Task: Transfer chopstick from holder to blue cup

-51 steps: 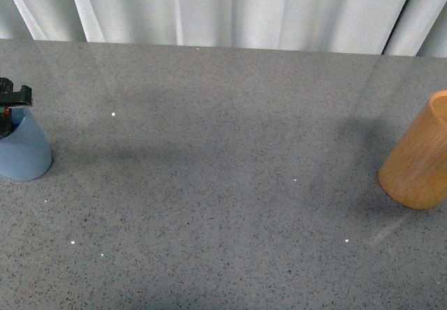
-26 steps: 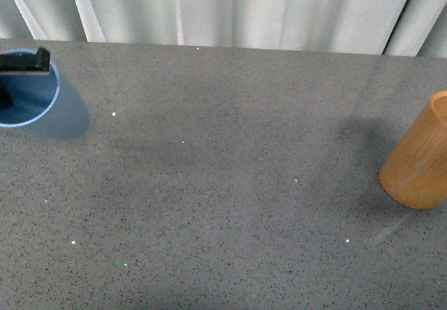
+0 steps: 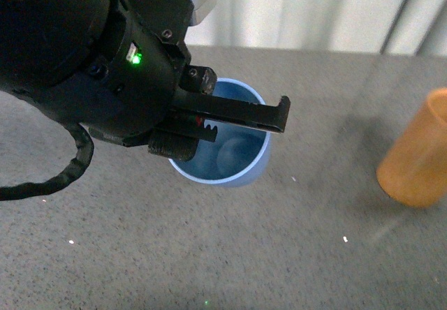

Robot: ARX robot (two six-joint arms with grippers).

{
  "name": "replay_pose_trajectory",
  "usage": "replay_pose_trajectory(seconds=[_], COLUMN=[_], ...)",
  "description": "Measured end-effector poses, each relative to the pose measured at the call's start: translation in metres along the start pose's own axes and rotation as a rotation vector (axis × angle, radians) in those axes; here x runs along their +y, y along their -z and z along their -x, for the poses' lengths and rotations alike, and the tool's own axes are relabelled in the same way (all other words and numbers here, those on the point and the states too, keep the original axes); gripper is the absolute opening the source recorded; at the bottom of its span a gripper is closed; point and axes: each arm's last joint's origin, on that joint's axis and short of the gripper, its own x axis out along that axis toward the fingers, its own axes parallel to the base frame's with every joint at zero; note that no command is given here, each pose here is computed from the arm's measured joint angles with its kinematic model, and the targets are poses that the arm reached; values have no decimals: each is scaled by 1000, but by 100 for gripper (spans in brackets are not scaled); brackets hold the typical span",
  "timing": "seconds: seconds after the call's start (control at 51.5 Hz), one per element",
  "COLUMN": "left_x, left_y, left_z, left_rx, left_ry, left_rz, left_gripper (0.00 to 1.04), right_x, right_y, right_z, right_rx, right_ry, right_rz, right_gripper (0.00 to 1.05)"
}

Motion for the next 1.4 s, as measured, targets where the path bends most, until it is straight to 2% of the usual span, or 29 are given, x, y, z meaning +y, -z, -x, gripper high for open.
replay_pose_trajectory(seconds=[0.33,0.835,1.049,1.302,1.399], left_x=[-1,-2,0,9,17], left_y=[14,10,9,0,-8], left_z=[-47,-63,-63,-58,-48], left_rx=[79,79,90,76,51], left_ry=[-121,-142,-140,-136,-135], left_rz=[-20,-19,-14,14,39], left_gripper=[3,4,44,76,94], right_x=[0,0,0,0,0], right_y=[0,0,0,0,0], right_z=[0,0,0,0,0], right_rx=[0,0,0,0,0], right_ry=[0,0,0,0,0], right_rz=[0,0,0,0,0], right_gripper=[95,95,95,95,95])
